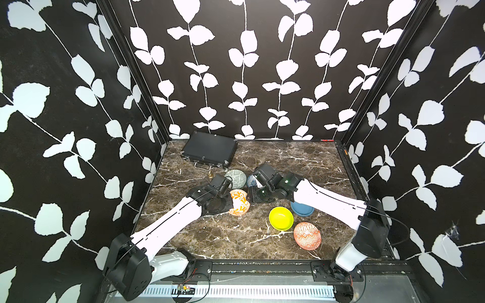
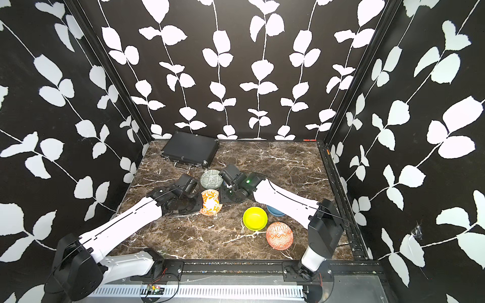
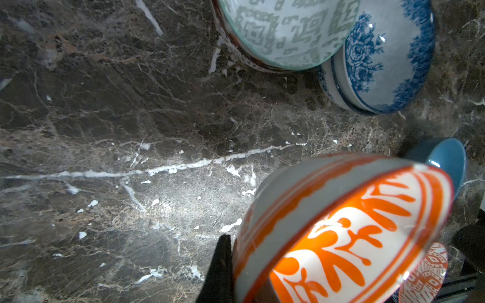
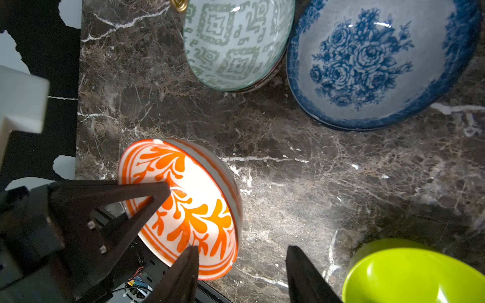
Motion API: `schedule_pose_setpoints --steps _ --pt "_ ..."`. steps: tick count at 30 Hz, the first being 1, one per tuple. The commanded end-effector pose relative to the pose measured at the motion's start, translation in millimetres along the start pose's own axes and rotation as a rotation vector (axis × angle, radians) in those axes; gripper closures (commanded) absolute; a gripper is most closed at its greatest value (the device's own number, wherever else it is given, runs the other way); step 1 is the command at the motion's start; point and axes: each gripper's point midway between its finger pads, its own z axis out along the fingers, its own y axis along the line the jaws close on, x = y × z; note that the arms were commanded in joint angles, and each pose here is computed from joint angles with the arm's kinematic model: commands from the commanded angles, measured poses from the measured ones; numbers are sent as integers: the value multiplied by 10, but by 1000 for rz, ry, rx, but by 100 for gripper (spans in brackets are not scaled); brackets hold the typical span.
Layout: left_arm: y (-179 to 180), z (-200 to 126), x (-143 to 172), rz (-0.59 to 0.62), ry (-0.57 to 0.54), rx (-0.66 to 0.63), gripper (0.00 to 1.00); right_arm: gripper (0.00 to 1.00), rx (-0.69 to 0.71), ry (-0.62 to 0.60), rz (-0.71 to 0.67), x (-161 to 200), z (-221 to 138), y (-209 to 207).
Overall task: Stack the bowls
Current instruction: Pick up the bowl from the center of the board.
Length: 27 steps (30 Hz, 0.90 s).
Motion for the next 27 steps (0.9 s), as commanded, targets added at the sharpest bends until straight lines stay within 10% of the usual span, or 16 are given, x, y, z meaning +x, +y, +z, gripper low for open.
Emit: schedule_pose_setpoints --steps 1,13,27 --pt "-154 -124 -79 8 -19 44 100 47 39 3 -19 2 24 -13" --pt "-345 -169 -148 21 -19 59 100 58 85 12 -15 -23 79 -28" --pt "-523 -160 -200 37 -27 82 99 99 130 25 16 11 98 -143"
